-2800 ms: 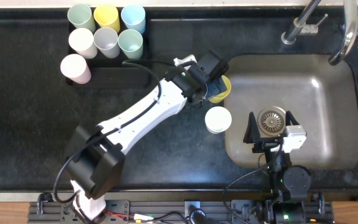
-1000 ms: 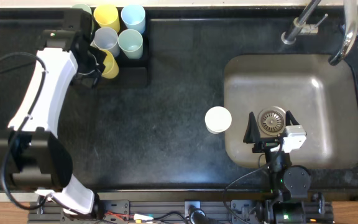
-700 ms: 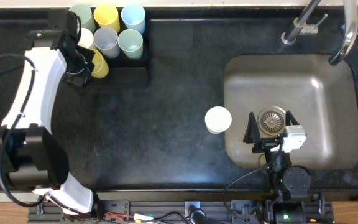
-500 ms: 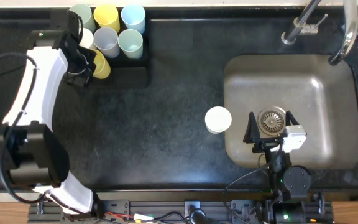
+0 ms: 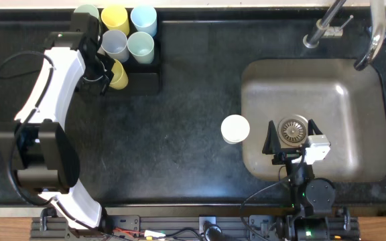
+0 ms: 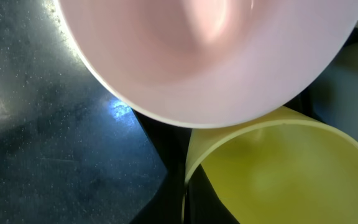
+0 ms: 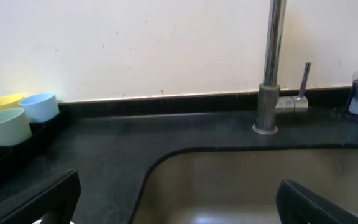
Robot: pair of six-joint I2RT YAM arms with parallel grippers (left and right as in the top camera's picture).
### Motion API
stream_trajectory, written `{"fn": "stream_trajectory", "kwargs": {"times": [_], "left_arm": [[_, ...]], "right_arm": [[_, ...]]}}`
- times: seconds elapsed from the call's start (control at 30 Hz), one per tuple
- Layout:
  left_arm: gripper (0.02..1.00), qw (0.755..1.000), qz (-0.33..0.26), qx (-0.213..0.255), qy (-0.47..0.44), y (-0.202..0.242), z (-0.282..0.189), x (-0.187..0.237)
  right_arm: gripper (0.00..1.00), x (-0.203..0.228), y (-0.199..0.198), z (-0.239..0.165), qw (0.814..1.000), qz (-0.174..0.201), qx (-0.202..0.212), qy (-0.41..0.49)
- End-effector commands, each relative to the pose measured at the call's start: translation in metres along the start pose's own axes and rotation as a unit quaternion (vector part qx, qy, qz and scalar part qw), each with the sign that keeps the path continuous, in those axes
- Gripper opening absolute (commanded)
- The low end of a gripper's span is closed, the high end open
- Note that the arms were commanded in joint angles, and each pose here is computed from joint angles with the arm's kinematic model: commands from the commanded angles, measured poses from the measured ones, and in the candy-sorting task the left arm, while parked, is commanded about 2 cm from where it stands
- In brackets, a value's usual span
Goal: Store Cups
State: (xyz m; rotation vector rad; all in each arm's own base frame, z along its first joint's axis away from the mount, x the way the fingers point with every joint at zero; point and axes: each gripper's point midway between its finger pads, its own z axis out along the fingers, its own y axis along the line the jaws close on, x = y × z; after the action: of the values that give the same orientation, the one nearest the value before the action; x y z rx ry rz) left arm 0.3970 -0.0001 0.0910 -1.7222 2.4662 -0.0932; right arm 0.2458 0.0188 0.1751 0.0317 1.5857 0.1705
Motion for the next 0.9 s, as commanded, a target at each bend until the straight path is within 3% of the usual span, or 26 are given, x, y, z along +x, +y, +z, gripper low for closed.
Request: {"fn": "stream_trajectory", "kwargs": {"times": [0.03,0.07,0.1,0.13,0.17,0.43,0.6,0.77,0.9], "left_arm": [[0.038,1.0,0.002,-0.017,-0.003,0.003,0.011,0.001],[0.128,1.0,0.002,-0.017,-0.003,0.003,0.011,0.001],[0.347,1.0,0.002,-0.017,-0.003,0.003,0.011,0.001],[0.625,1.0,0.002,-0.017,-0.003,0.003,0.011,0.001],[0.998,1.0,0.002,-0.017,-0.003,0.003,0.011,0.001],[0.998,1.0,0.017,-0.011,-0.006,0.003,0.005,0.0],[0.998,0.999,0.031,0.013,-0.024,0.008,-0.033,-0.002],[0.998,0.989,0.113,0.062,-0.068,0.016,-0.092,-0.002],[0.998,0.963,0.238,0.071,-0.105,0.048,-0.146,0.008]], "right_arm": [[0.998,0.003,-0.002,0.0,1.0,-0.001,0.005,-0.001],[0.998,0.003,-0.002,0.0,1.0,-0.001,0.005,-0.001],[0.998,0.003,-0.002,0.0,1.0,-0.001,0.005,-0.001],[0.996,0.003,-0.002,0.0,1.0,-0.001,0.005,-0.001],[0.998,0.003,-0.002,0.0,1.0,-0.001,0.005,-0.001],[0.998,0.003,-0.002,0.0,1.0,-0.001,0.005,-0.001],[0.998,0.003,-0.002,0.0,1.0,-0.001,0.005,-0.001],[0.998,0.003,-0.002,0.0,1.0,-0.001,0.005,-0.001],[0.998,0.003,-0.002,0.0,1.0,-0.001,0.005,-0.001]]}}
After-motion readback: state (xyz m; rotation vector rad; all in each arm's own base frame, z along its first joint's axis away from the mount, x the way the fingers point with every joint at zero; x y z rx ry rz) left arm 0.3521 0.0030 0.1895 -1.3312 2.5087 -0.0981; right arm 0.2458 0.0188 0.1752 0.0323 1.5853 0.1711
